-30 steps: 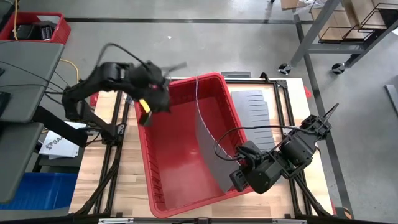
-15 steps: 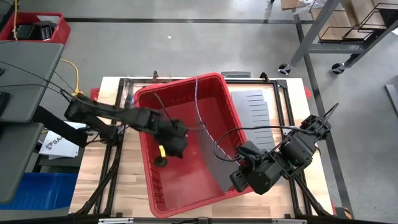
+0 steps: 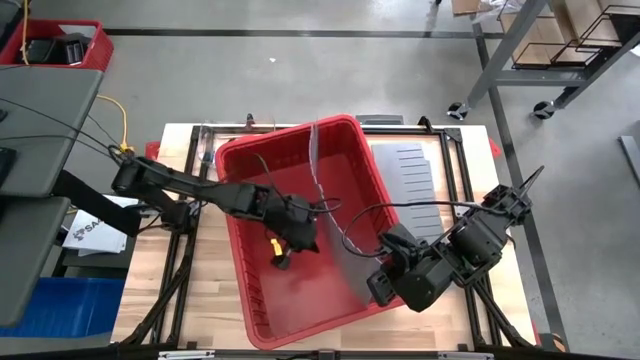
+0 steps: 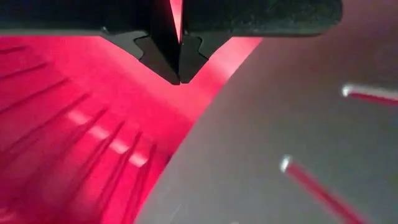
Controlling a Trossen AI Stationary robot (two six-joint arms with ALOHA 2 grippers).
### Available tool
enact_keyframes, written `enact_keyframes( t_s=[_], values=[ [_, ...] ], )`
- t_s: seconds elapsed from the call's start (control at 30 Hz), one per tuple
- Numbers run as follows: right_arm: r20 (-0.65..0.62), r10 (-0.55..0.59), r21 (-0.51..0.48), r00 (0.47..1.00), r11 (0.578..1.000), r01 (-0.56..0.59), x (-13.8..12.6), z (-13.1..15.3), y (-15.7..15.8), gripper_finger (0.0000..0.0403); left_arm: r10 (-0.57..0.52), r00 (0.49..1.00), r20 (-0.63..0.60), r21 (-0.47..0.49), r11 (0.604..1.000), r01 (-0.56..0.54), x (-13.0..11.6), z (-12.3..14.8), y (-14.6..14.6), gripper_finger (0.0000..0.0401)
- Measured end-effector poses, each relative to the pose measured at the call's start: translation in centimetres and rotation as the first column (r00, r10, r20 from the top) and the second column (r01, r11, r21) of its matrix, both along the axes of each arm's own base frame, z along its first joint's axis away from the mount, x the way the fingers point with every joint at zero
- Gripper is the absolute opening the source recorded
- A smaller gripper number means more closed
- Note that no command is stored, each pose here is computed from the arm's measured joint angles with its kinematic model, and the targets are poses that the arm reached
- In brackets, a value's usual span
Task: Sort blocks
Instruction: Assemble the bin divider into the red bin
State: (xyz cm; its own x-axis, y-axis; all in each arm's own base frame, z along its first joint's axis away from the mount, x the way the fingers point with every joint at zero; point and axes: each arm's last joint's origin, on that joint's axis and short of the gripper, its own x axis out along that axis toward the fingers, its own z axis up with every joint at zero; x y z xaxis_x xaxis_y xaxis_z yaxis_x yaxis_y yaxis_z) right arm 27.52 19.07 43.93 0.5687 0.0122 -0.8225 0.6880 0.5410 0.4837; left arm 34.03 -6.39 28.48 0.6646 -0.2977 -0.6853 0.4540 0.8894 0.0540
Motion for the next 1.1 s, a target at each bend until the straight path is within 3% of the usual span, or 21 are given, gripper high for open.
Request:
enact_keyframes(
  t_s=[0.2,0.53,0.8,0.97,1.1],
  values=[
    [0.023,-0.018,-0.016,1.000,1.000,0.019,0.2,0.2,-0.4,0.0000,0.034,0.997,-0.068,0.054,0.998,-0.030,0.6,-1.8,0.0,0.0000],
    [0.096,-0.071,-0.112,0.993,0.990,0.082,-0.8,1.6,-2.4,0.0000,0.053,0.978,-0.201,0.020,0.999,-0.050,-1.1,-1.6,-0.2,0.0000],
    [0.060,-0.007,-0.127,0.998,0.992,0.015,-0.6,1.5,-2.9,0.0000,0.058,0.965,-0.256,0.018,0.998,-0.055,-2.0,-2.3,-0.6,0.0000],
    [0.047,0.024,-0.132,0.999,0.991,-0.017,-0.6,1.4,-2.8,0.0000,0.118,0.955,-0.271,-0.063,0.988,-0.140,-4.9,-5.6,-0.1,0.0000],
    [0.046,0.034,-0.139,0.998,0.990,-0.027,-0.6,1.4,-2.8,0.0000,0.204,0.946,-0.253,-0.134,0.961,-0.243,-8.2,-6.7,0.6,0.0000]
  ],
)
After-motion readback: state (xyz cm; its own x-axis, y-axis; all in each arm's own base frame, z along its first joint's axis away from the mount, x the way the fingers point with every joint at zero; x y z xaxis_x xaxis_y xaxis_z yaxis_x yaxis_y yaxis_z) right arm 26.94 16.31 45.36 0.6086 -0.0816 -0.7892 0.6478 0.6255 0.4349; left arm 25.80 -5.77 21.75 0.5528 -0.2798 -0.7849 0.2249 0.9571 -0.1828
